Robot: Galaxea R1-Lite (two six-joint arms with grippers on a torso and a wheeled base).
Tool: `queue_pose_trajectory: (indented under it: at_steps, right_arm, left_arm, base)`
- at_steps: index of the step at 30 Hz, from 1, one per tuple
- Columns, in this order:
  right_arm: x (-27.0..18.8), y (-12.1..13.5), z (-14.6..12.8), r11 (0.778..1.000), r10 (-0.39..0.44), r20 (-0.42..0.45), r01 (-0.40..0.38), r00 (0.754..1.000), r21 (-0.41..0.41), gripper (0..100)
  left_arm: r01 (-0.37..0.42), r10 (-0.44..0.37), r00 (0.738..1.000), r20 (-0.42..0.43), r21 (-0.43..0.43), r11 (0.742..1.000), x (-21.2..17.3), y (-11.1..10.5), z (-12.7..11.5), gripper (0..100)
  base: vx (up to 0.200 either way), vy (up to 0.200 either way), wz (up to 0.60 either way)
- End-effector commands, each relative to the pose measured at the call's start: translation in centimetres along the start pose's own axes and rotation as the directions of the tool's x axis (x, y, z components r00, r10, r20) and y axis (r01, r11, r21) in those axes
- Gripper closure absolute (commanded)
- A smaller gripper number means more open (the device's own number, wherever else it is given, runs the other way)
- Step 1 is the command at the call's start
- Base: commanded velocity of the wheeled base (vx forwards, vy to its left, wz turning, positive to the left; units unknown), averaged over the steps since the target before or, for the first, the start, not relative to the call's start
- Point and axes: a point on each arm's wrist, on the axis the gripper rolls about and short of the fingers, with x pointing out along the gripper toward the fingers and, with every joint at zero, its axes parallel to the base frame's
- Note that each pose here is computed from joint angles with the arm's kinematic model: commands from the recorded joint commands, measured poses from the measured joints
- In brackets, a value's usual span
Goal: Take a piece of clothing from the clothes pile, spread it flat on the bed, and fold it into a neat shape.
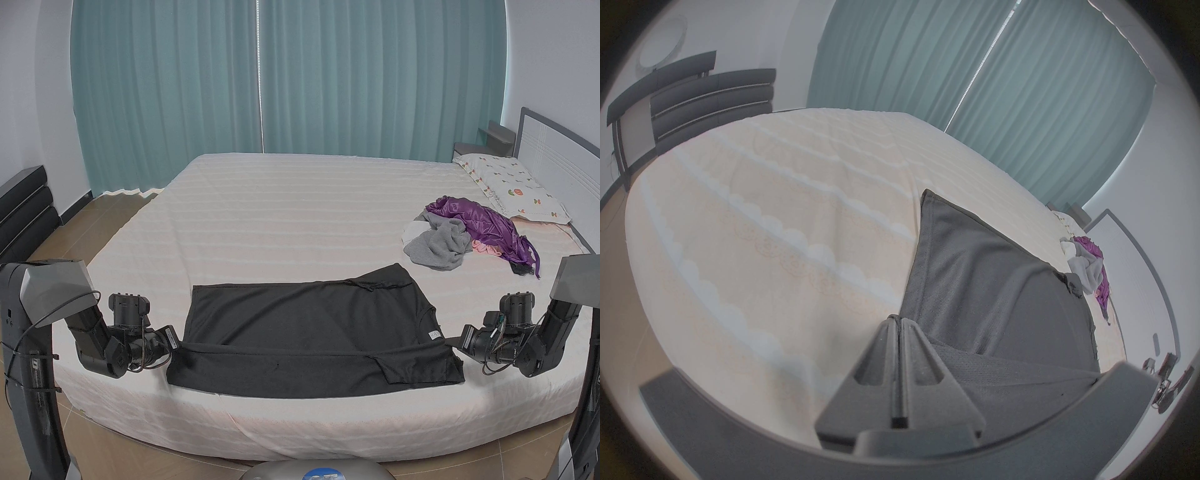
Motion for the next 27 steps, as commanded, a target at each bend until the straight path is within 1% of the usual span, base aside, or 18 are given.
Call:
queue_pose_trajectory:
  at_steps: [1, 2, 8, 11, 13, 14, 15, 18, 20, 23, 26, 27]
  right_arm:
    - [0.8, -0.6, -0.4, 1.0, -0.008, -0.015, 0.008, 1.0, 0.013, 0]
    - [0.9, -0.6, -0.5, 1.0, -0.008, -0.019, 0.009, 1.0, 0.013, 0]
    - [0.7, -0.6, -0.6, 0.999, -0.005, -0.019, 0.006, 1.0, 0.034, 0]
    - [-0.3, 0.1, -0.2, 0.997, 0.01, 0.002, -0.01, 1.0, 0.073, 0]
    - [-1.0, 0.3, -0.4, 0.994, 0.013, 0.004, -0.013, 1.0, 0.105, 0]
    - [-1.0, 0.3, -0.4, 0.994, 0.013, 0.004, -0.013, 1.0, 0.105, 0]
    - [-1.8, 0.5, -0.6, 0.99, 0.018, 0.012, -0.019, 1.0, 0.14, 0]
    - [-3.3, 0.8, -1.3, 0.976, 0.025, 0.025, -0.03, 0.999, 0.215, 0]
    - [-4.4, 0.9, -1.9, 0.957, 0.035, 0.042, -0.045, 0.999, 0.286, 0]
    - [-5.2, 0.9, -2.6, 0.924, 0.049, 0.067, -0.071, 0.997, 0.377, 0]
    - [-5.2, 0.7, -3.0, 0.898, 0.066, 0.087, -0.098, 0.994, 0.43, 0]
    - [-5.2, 0.7, -3.0, 0.896, 0.065, 0.09, -0.098, 0.994, 0.433, 0]
  left_arm:
    - [0.005, -0.005, 1.0, -0.007, -0.017, 1.0, 0.7, -0.2, -0.3, 100]
    - [0.004, -0.004, 1.0, -0.008, -0.018, 1.0, 0.8, -0.2, -0.3, 0]
    - [0.004, -0.004, 1.0, -0.008, -0.031, 1.0, 0.9, -0.1, -0.4, 0]
    - [0.009, -0.009, 1.0, 0.002, -0.085, 0.996, 0.6, -0.3, -0.1, 0]
    - [0.017, -0.016, 1.0, 0.017, -0.1, 0.995, 0.2, -0.4, 0.3, 0]
    - [0.017, -0.016, 1.0, 0.017, -0.1, 0.995, 0.2, -0.4, 0.3, 0]
    - [0.032, -0.028, 0.999, 0.041, -0.124, 0.992, -0.9, -0.6, 1.1, 0]
    - [0.049, -0.038, 0.997, 0.069, -0.167, 0.985, -2.9, -0.4, 2.0, 0]
    - [0.063, -0.045, 0.994, 0.095, -0.186, 0.981, -4.3, -0.4, 2.6, 0]
    - [0.073, -0.051, 0.994, 0.101, -0.227, 0.971, -5.5, -0.6, 2.6, 0]
    - [0.082, -0.058, 0.994, 0.092, -0.288, 0.954, -6.1, -0.7, 2.4, 0]
    - [0.083, -0.058, 0.994, 0.092, -0.291, 0.953, -6.1, -0.7, 2.4, 0]
  base:
    - [0.0, 0.0, 0.0]
    - [0.0, 0.0, 0.0]
    - [0.0, 0.0, 0.0]
    - [0.0, 0.0, 0.0]
    - [0.0, 0.0, 0.0]
    - [0.0, 0.0, 0.0]
    - [0.0, 0.0, 0.0]
    - [0.0, 0.0, 0.0]
    - [0.0, 0.0, 0.0]
    - [0.0, 0.0, 0.0]
    - [0.0, 0.0, 0.0]
    - [0.0, 0.0, 0.0]
